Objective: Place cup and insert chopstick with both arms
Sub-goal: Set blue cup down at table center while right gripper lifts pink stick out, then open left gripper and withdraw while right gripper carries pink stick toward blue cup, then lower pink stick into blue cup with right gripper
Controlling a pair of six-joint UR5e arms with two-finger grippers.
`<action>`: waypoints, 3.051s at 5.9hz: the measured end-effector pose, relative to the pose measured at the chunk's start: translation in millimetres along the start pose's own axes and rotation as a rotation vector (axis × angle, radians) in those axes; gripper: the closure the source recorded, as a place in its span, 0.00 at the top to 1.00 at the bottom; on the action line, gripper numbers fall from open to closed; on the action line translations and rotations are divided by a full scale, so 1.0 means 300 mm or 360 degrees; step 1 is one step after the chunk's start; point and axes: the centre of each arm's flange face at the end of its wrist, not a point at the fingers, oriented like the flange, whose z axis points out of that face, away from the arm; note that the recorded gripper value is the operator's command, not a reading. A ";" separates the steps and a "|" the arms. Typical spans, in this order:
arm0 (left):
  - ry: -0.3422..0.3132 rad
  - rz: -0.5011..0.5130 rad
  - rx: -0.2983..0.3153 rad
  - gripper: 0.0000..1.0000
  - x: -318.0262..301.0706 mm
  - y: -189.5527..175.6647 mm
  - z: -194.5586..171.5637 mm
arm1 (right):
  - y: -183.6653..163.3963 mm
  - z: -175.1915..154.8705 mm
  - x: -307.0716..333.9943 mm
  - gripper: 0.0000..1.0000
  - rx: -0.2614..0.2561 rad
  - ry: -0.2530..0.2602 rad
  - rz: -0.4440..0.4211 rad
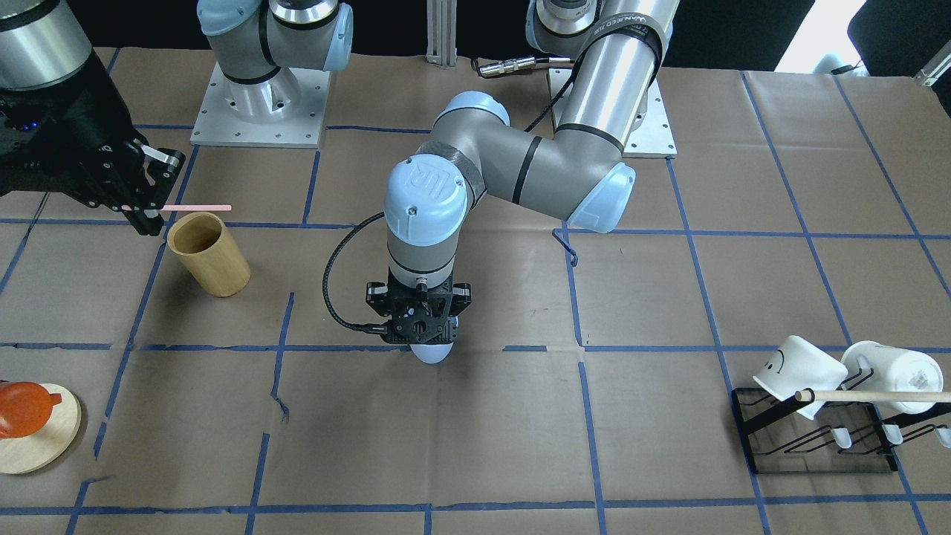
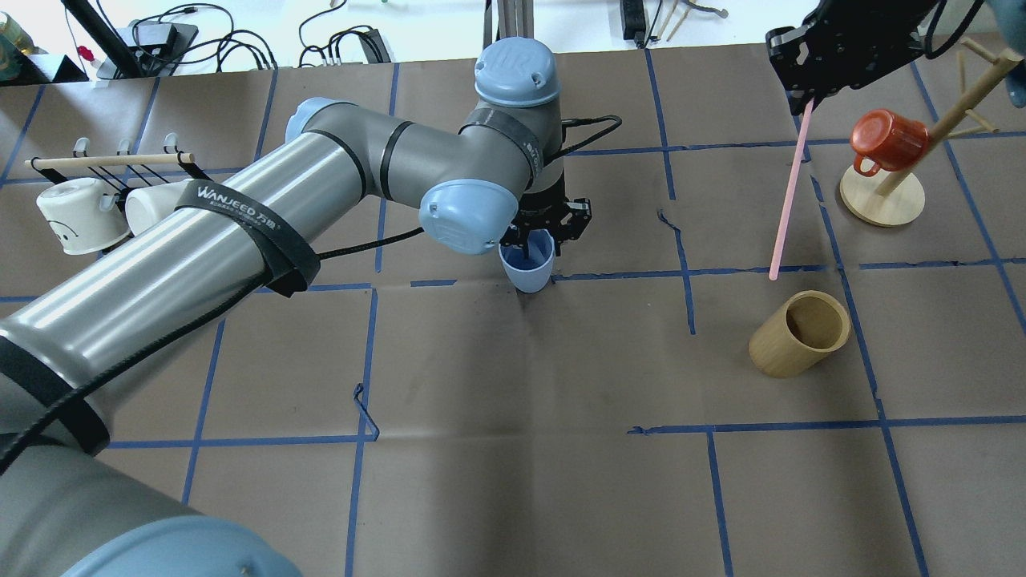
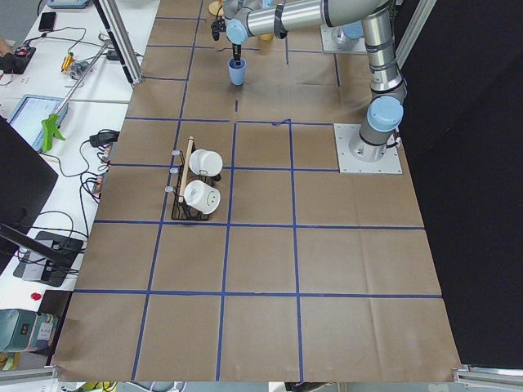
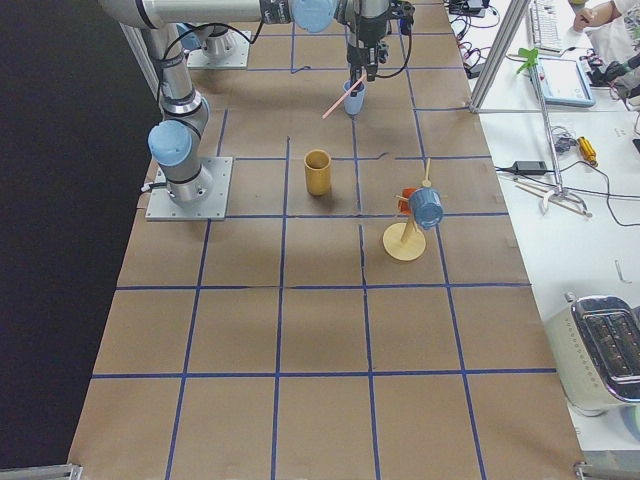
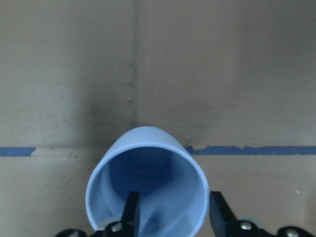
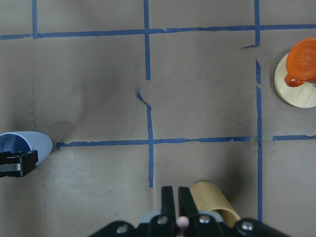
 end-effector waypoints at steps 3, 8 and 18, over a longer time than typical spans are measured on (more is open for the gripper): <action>0.0026 -0.0118 0.0051 0.99 -0.167 -0.023 -0.284 | -0.023 0.006 -0.076 0.07 -0.0009 -0.0008 0.0030; -0.0001 -0.0220 0.0163 0.98 -0.657 0.015 -0.718 | -0.267 0.065 -0.579 0.07 0.0091 0.0005 0.0035; -0.0117 -0.0139 0.0062 0.99 -0.781 0.096 -0.756 | -0.147 0.569 -0.871 1.00 0.0100 0.0019 0.0106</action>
